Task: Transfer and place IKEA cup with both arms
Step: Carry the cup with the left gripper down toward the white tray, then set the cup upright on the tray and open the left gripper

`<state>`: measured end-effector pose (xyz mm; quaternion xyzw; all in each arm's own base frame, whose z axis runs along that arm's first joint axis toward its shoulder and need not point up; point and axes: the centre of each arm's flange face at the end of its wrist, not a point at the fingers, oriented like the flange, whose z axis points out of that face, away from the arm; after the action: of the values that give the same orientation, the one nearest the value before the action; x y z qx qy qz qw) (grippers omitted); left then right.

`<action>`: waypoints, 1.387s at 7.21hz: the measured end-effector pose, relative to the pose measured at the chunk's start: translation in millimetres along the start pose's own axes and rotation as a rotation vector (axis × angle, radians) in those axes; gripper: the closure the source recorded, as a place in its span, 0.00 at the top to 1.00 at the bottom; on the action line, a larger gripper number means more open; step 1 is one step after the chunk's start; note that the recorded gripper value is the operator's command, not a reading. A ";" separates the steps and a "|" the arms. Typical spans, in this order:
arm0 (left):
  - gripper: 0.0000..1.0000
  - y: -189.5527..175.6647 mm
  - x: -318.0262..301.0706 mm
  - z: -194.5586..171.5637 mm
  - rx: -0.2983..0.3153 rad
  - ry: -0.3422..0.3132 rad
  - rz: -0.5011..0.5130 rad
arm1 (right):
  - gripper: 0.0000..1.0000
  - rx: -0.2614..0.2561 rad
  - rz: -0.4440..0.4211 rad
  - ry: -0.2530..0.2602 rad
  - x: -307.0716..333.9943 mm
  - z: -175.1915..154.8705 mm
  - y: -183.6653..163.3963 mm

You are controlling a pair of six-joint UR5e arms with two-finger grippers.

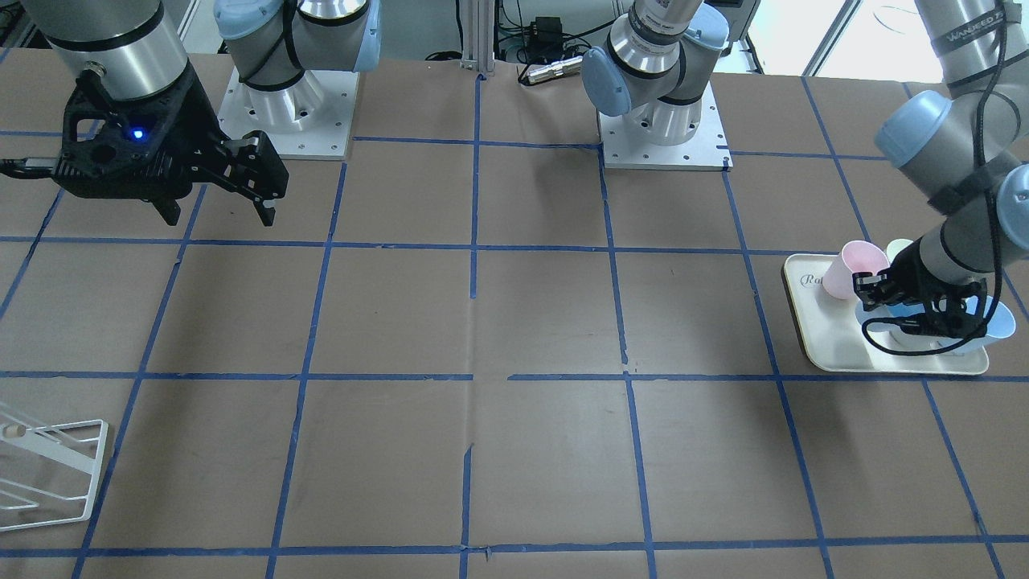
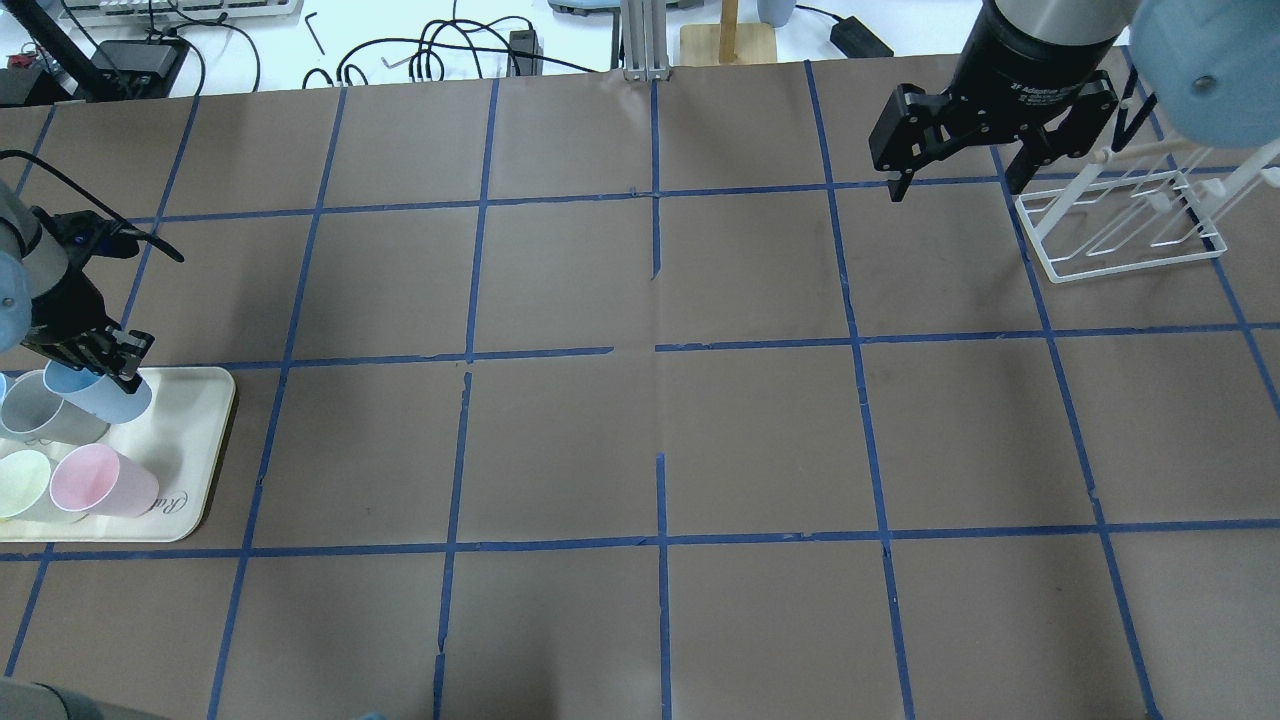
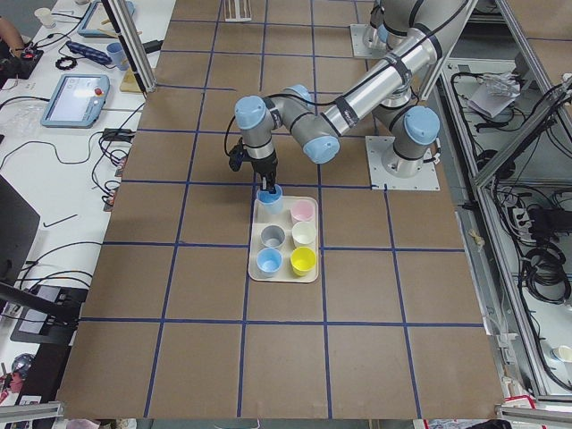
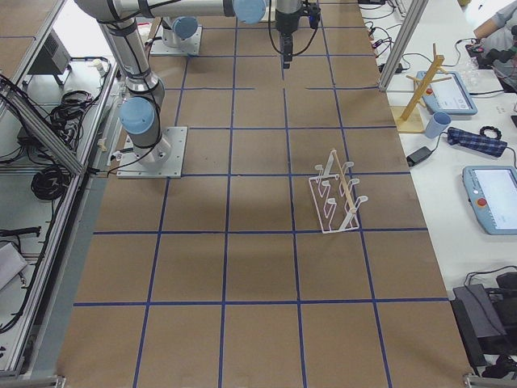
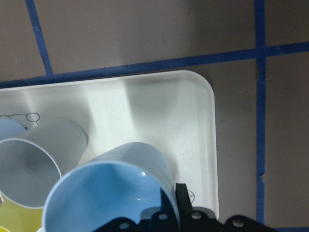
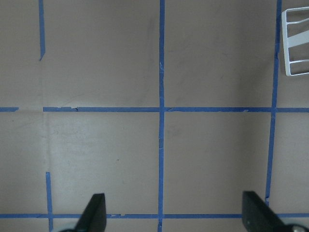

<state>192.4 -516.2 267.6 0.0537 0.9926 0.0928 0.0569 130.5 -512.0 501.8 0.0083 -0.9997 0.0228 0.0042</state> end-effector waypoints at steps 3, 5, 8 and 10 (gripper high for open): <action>0.31 -12.2 -6.1 28.5 -0.011 0.010 0.001 | 1.00 -0.001 0.000 0.001 0.2 0.0 0.1; 1.00 -14.3 -3.6 40.8 -0.031 0.026 0.003 | 1.00 -0.001 0.000 0.003 0.3 0.0 0.1; 1.00 -8.5 2.5 30.3 -0.052 0.041 0.010 | 1.00 -0.001 0.000 0.003 0.1 0.3 0.1; 1.00 -4.6 7.6 -1.8 -0.047 0.067 -0.007 | 1.00 -0.009 0.000 0.004 0.3 5.2 3.1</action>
<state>184.2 -520.2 267.7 0.0455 0.9917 0.1177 0.0252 130.1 -509.2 496.4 0.0082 -0.9998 0.0184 0.0061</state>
